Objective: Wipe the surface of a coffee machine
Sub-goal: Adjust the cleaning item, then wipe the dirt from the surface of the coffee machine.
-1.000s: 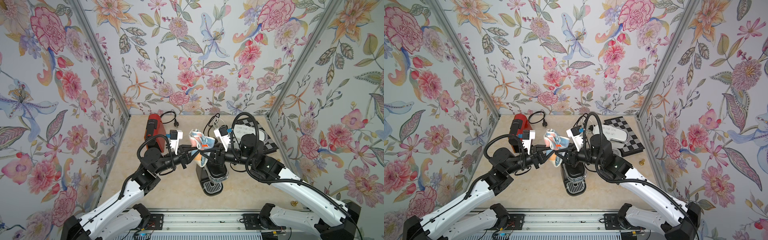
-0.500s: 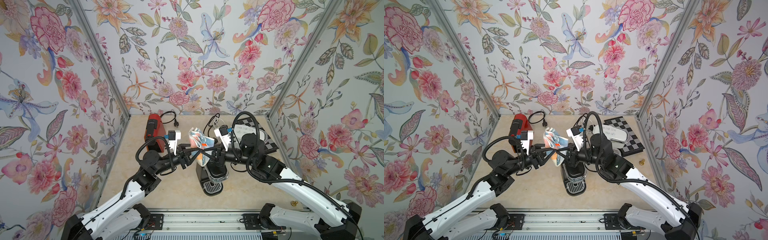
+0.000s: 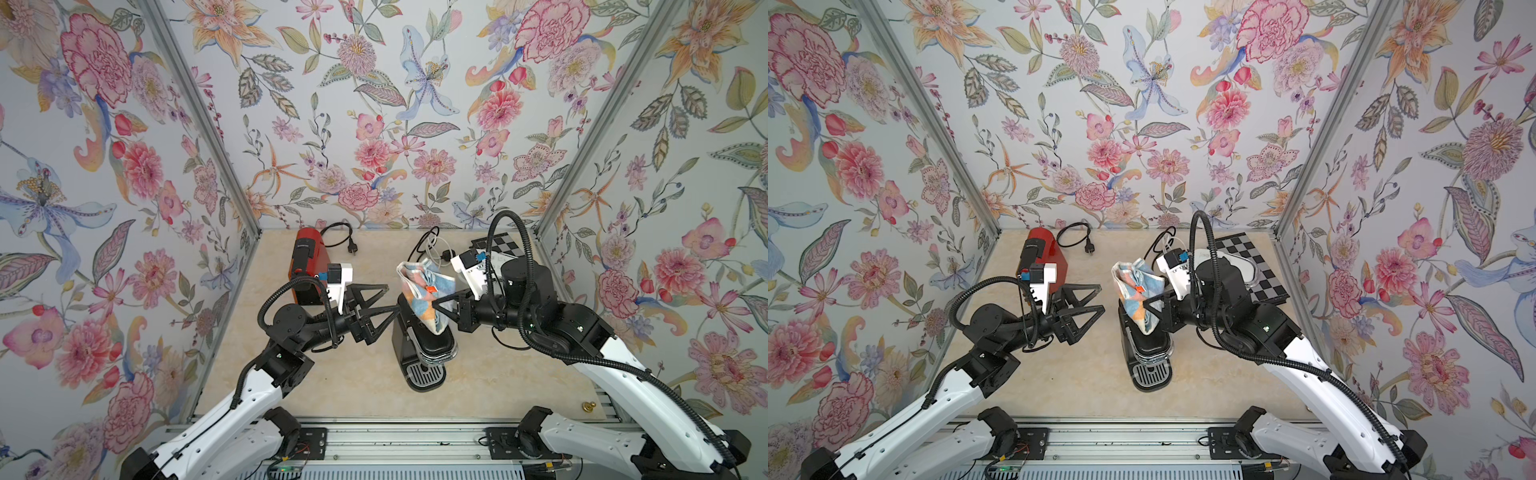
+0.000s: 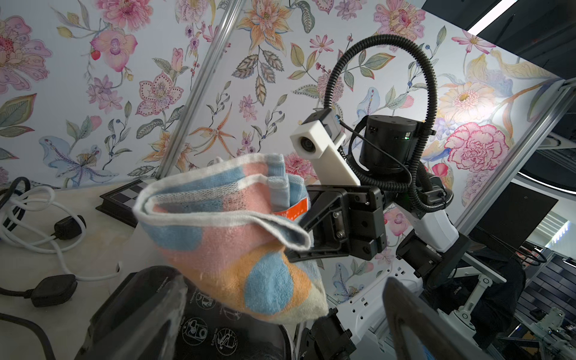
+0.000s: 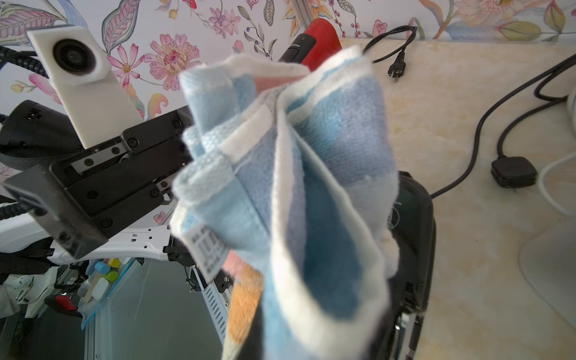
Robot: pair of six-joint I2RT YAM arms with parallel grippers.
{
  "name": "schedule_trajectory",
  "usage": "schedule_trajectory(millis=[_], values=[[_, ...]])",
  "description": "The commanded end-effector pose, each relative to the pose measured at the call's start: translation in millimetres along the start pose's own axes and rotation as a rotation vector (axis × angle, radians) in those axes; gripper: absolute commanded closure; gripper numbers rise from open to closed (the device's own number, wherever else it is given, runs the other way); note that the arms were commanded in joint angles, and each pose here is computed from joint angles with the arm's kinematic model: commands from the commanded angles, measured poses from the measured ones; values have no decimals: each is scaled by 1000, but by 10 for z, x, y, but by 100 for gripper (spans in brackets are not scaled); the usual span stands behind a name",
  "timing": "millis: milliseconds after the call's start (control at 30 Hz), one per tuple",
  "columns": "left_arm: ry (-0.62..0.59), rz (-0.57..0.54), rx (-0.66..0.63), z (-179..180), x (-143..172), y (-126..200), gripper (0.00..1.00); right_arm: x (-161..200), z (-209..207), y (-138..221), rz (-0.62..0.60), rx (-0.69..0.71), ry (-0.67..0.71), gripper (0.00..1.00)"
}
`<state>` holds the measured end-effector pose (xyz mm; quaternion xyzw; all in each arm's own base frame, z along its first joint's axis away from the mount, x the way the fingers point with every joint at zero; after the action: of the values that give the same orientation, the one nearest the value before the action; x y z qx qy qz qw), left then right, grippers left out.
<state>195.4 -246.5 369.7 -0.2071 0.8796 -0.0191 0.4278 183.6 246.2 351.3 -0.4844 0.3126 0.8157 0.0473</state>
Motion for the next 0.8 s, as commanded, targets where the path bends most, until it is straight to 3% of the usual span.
schedule_trajectory(millis=[0,200,400,567,767], values=[[-15,12,4,82,47,34,1,177,-13,193,78,54,2,100],[-2,18,14,151,76,39,1,341,-138,286,242,243,124,100],[8,-3,-29,277,43,122,1,724,-118,63,460,282,190,100],[22,-32,-63,388,9,192,1,850,-177,-86,527,304,217,100],[32,-39,-89,503,-15,176,1,696,-412,-294,513,350,242,100]])
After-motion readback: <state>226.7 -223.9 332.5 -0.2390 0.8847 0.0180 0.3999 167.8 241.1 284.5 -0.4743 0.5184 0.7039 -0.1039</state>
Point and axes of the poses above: each gripper's point midway between its finger pads, its own y axis back along the fingers, its own z axis along the line the jaws close on, x = y × z, the point moved 1 cm from there along y, back along the fingers, and after that the axes turned 10 degrees about y, right-handed, at the moved point
